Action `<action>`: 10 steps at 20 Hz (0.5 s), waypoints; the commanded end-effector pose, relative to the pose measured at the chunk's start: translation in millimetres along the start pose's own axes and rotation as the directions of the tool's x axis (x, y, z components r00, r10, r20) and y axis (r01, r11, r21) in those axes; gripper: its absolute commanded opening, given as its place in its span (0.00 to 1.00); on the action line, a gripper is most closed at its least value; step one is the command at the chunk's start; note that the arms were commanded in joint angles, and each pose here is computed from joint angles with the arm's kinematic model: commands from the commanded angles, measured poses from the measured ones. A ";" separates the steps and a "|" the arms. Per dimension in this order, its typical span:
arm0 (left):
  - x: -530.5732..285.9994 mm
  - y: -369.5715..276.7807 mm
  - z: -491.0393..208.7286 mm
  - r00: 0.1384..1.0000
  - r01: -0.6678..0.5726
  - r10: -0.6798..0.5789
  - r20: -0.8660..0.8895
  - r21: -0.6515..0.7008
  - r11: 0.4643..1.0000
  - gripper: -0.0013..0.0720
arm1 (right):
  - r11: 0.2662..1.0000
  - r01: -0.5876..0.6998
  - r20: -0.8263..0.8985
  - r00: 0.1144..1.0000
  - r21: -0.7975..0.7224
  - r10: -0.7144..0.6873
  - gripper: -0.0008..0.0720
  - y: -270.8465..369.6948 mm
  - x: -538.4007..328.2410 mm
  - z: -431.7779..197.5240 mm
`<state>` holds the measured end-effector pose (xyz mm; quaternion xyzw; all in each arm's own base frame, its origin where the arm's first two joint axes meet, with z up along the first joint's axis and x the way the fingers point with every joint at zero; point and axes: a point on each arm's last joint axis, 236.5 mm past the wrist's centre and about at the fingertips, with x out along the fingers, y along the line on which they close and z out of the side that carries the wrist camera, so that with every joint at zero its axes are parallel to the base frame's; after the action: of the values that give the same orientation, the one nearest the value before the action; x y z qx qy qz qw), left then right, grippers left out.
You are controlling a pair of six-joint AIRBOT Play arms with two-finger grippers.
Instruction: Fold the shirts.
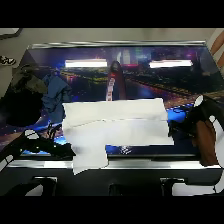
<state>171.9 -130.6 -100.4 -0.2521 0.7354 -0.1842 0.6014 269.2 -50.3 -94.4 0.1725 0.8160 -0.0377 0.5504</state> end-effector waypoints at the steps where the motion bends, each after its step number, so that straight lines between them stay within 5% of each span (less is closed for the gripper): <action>1: -0.1 -0.8 0.5 1.000 0.002 -0.002 0.004 0.002 1.000 0.06 | 0.999 -0.030 -0.018 0.999 0.024 0.031 0.75 5.0 18.1 -4.7; 2: -0.7 -1.2 1.0 1.000 0.001 -0.002 0.008 0.005 1.000 0.06 | 0.999 -0.031 -0.007 0.999 0.038 0.032 0.74 5.0 19.6 -2.2; 3: -1.4 -1.5 2.1 1.000 0.000 -0.001 0.015 0.008 1.000 0.06 | 0.997 -0.032 0.006 0.999 0.064 0.032 0.62 5.1 19.6 0.9; 4: -1.9 -1.3 3.7 1.000 -0.002 0.001 0.023 0.009 1.000 0.06 | 0.994 -0.034 0.012 0.999 0.102 0.033 0.41 5.4 19.5 2.3; 5: -1.9 -0.8 5.4 1.000 -0.004 0.004 0.030 0.007 1.000 0.06 | 0.992 -0.048 0.009 0.999 0.114 0.047 0.06 8.7 19.4 1.5; 10: -28.4 -17.5 30.2 0.987 -0.018 0.004 0.162 0.082 0.996 0.05 | 0.994 -0.101 0.077 0.992 0.028 0.099 0.07 25.6 -15.8 2.8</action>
<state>186.5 -129.4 -91.4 -0.2460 0.7121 -0.1867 0.6305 273.8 -37.2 -98.0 0.2152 0.7995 -0.0523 0.5583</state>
